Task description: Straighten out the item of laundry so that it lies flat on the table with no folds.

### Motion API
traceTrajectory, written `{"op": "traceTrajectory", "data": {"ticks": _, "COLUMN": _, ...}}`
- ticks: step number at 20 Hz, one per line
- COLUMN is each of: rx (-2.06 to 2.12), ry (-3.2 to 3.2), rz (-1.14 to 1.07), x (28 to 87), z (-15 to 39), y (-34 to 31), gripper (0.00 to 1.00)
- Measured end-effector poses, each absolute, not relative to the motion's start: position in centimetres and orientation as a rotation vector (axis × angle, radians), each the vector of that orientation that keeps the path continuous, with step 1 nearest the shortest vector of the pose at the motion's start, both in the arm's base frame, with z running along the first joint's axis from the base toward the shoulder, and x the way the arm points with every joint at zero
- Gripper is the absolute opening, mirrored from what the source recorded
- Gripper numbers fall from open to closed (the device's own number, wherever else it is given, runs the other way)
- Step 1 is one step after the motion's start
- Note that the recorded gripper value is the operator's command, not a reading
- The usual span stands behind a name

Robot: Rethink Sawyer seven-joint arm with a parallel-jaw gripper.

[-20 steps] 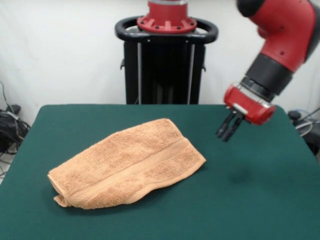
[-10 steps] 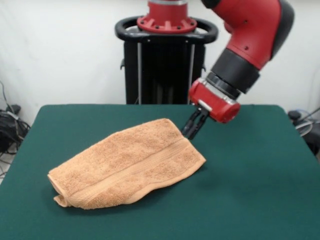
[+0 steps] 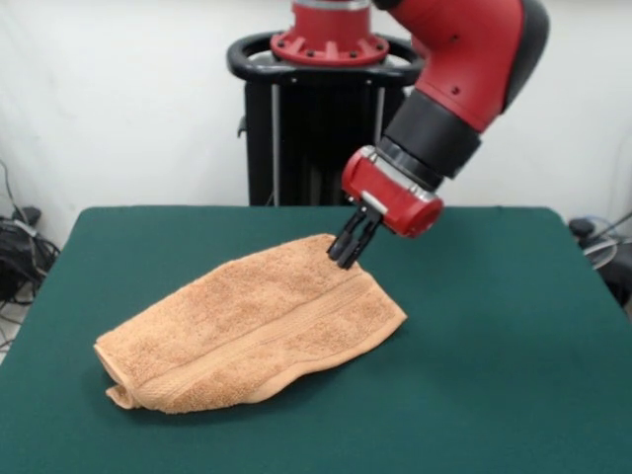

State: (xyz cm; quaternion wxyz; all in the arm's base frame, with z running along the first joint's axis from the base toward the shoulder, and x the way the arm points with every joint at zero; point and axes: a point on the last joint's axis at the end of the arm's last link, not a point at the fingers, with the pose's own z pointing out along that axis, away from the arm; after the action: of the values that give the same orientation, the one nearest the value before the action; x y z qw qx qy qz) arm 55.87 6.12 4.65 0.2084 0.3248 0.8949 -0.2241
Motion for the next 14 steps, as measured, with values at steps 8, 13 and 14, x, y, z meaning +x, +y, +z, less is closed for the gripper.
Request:
{"op": "traceTrajectory", "data": {"ticks": 8, "rx": 0.847, "ry": 2.554, "rz": -0.602, "x": 55.3, "z": 2.5, "y": 4.5, "gripper": 0.0}}
{"op": "traceTrajectory", "data": {"ticks": 13, "rx": 0.814, "ry": 2.576, "rz": -0.59, "x": 55.3, "z": 1.7, "y": 4.3, "gripper": 0.0}}
{"op": "traceTrajectory", "data": {"ticks": 14, "rx": 0.809, "ry": 2.58, "rz": -0.587, "x": 55.3, "z": 1.6, "y": 4.4, "gripper": 0.0}}
